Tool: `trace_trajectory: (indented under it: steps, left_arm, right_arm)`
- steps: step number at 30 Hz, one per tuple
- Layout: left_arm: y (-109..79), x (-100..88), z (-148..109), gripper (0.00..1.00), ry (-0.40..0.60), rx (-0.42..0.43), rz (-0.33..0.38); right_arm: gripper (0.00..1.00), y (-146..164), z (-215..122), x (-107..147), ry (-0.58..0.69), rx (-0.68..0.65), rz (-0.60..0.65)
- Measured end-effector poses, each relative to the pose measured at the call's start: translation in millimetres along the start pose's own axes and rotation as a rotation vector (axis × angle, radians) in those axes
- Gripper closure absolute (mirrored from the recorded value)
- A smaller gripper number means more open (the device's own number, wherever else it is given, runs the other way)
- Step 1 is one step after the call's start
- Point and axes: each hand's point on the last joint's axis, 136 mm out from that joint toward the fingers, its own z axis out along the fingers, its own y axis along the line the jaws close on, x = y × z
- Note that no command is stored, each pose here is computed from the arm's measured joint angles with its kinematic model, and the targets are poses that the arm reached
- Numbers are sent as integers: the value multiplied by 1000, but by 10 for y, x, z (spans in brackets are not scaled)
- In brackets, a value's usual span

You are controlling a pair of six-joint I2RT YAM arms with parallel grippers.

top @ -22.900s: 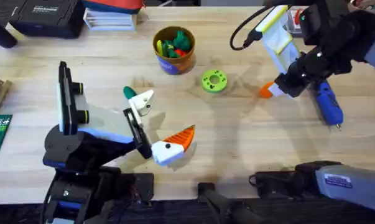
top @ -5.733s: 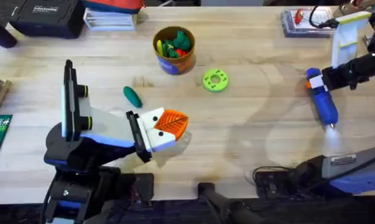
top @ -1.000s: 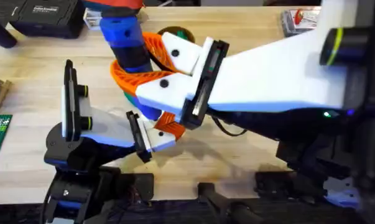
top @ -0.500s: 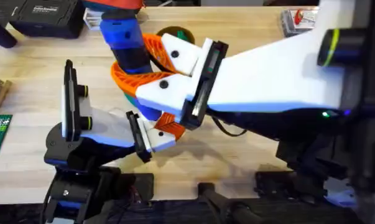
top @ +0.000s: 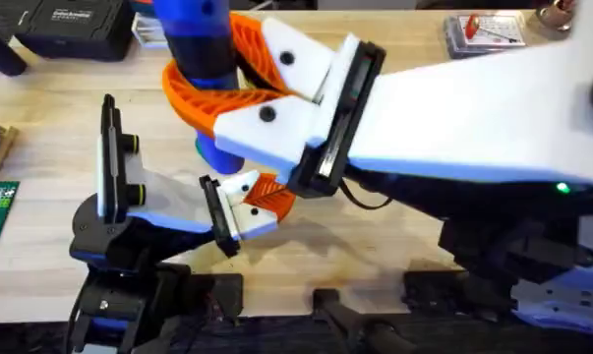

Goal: Pick up the gripper from the table and insert it into the empty holder that is missing its gripper. Then pick up a screw, insert it into the mounting hole, and use the screwdriver to tighten it. Finally, clean up the table by picking up the vegetable and placing it into the bucket.

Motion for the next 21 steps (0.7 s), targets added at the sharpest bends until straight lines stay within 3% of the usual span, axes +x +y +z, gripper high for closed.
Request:
trace_trajectory:
  steps: [6,10,15,21]
  left_arm:
    - [0,0,0,993,0,0,0]
    - [0,0,0,993,0,0,0]
    - [0,0,0,993,0,0,0]
    - [0,0,0,993,0,0,0]
  right_arm:
    - [975,-147,34,142,99,22,-31]
    - [975,-472,-9,266,170,92,-127]
    - [975,-1276,-338,601,376,304,-254]
    - [975,-2303,-1273,1056,753,565,-423]
